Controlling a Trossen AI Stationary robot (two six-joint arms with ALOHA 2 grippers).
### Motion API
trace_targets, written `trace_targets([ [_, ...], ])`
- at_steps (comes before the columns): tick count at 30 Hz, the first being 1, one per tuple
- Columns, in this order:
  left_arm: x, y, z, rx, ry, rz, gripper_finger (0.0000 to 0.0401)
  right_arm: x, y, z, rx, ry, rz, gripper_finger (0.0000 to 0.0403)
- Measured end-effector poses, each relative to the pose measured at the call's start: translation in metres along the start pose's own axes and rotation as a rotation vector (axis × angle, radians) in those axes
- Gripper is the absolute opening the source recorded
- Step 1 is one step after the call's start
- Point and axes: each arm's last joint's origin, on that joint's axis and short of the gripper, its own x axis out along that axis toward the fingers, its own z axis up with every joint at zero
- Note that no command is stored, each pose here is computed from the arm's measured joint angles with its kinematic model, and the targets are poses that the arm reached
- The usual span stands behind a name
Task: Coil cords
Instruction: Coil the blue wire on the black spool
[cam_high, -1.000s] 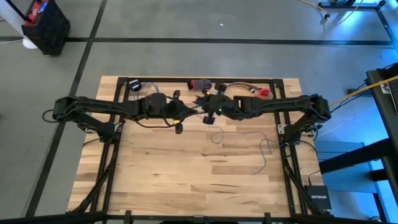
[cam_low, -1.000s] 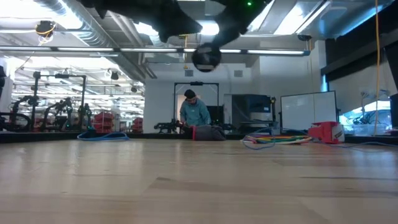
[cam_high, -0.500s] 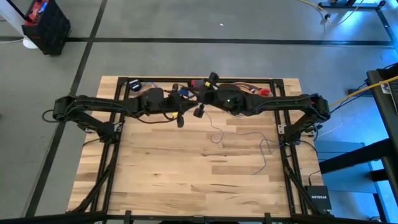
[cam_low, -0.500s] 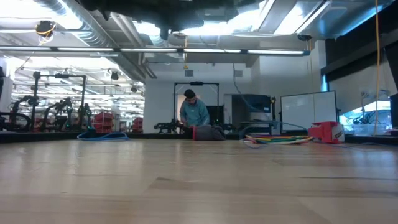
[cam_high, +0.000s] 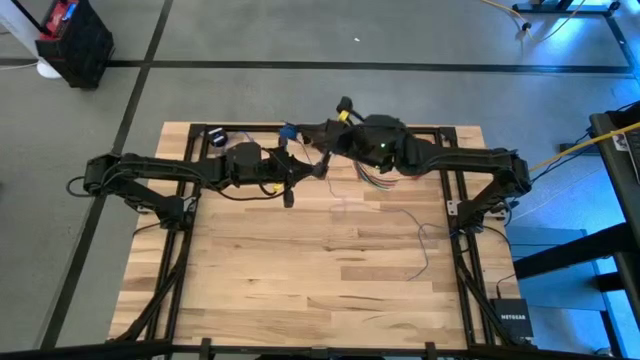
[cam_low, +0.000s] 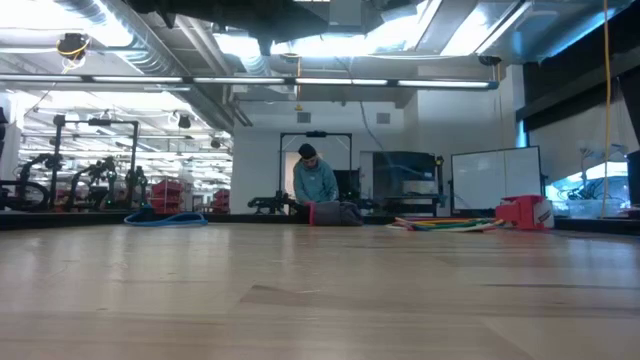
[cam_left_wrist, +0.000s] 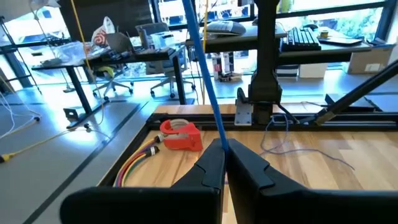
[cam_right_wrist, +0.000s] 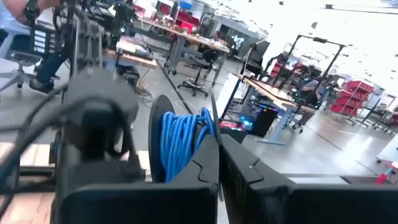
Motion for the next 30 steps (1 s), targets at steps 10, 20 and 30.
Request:
trace_targets([
  [10,0.0,0.0,-0.002,0.001,0.012,0.001,0.0005,-0.012,-0.017,0.036,-0.001,0.0,0.002,0.0003],
  [20,0.001,0.0,-0.003,0.002,0.019,0.004,0.0005,-0.025,-0.03,0.061,0.01,0.011,0.005,0.0003],
  [30,-0.004,0.019,-0.021,0.004,0.217,0.154,0.0005,-0.045,0.008,0.052,-0.046,0.237,0.198,0.0003],
])
